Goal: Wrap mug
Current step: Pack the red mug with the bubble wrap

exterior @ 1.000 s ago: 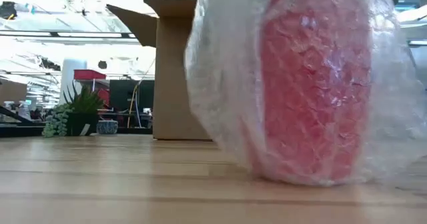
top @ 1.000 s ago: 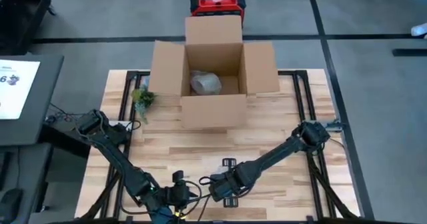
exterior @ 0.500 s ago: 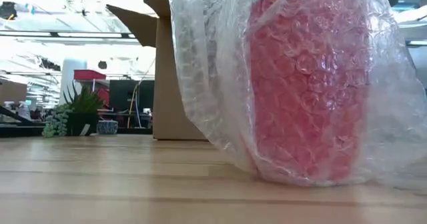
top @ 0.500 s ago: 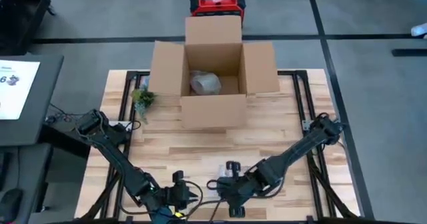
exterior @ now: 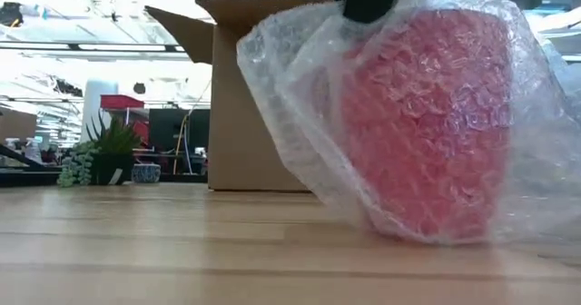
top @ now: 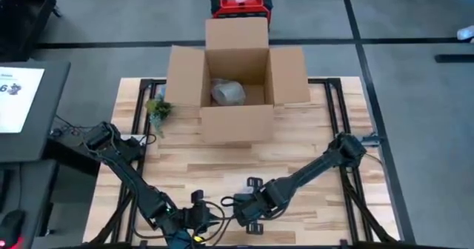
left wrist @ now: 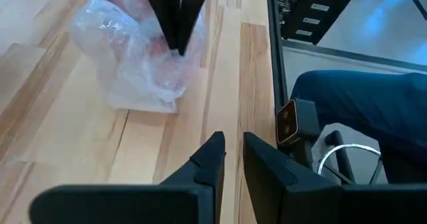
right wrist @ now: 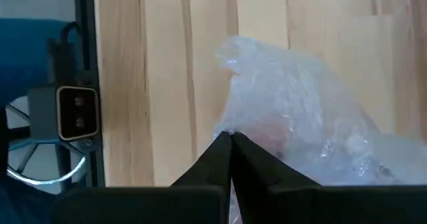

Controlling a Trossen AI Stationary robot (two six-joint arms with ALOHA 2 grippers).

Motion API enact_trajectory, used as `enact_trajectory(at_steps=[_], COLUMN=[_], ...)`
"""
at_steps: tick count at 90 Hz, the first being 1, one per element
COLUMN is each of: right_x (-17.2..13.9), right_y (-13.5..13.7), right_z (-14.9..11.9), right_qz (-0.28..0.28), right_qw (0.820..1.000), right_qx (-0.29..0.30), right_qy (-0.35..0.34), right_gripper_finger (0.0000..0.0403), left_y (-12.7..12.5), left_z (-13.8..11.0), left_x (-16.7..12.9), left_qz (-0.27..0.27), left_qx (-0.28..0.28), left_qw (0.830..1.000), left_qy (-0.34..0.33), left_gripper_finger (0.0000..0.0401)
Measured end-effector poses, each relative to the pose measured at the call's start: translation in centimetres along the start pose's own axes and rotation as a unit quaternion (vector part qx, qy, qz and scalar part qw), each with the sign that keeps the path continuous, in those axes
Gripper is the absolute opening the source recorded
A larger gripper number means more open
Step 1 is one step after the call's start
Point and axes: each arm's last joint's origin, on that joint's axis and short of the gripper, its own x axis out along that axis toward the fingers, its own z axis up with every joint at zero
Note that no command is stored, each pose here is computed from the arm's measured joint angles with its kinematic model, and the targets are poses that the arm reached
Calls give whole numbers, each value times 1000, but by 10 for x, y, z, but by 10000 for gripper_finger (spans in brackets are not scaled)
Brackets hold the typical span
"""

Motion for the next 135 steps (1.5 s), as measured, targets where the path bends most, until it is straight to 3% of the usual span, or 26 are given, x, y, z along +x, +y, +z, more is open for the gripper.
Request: enact_trajectory(at_steps=[23,36,53,76,92,105,116,126,135], right_x=[-59,-48,-7,33,13,-27,-51,-53,-34], right_y=[-3,-5,-21,-43,-38,-26,-17,-18,-25], right_z=[-5,-11,-24,-41,-30,-18,-16,-22,-27], right_qz=[-13,-30,-41,-11,-3,4,-24,-56,-84], right_qw=[999,999,999,998,998,999,999,997,993], right_qx=[2,5,30,54,43,28,18,34,49], right_qy=[-52,-26,15,36,40,36,27,39,69], right_gripper_finger=[0,0,0,0,0,0,0,0,0], left_y=[0,0,-1,-2,-2,-2,-2,-2,-2], left_z=[0,0,-1,-2,-2,-2,-2,-2,-2], left_x=[0,0,-1,-1,-1,-1,-2,-2,-2], left_qz=[0,0,-1,-2,-2,-2,-2,-2,-2], left_qx=[-1,-1,1,-1,-2,-5,-6,-5,-4], left_qw=[1000,1000,1000,1000,1000,1000,1000,1000,1000], left_qy=[0,0,1,0,0,0,0,0,0], left_gripper_finger=[36,36,36,36,36,36,36,36,36])
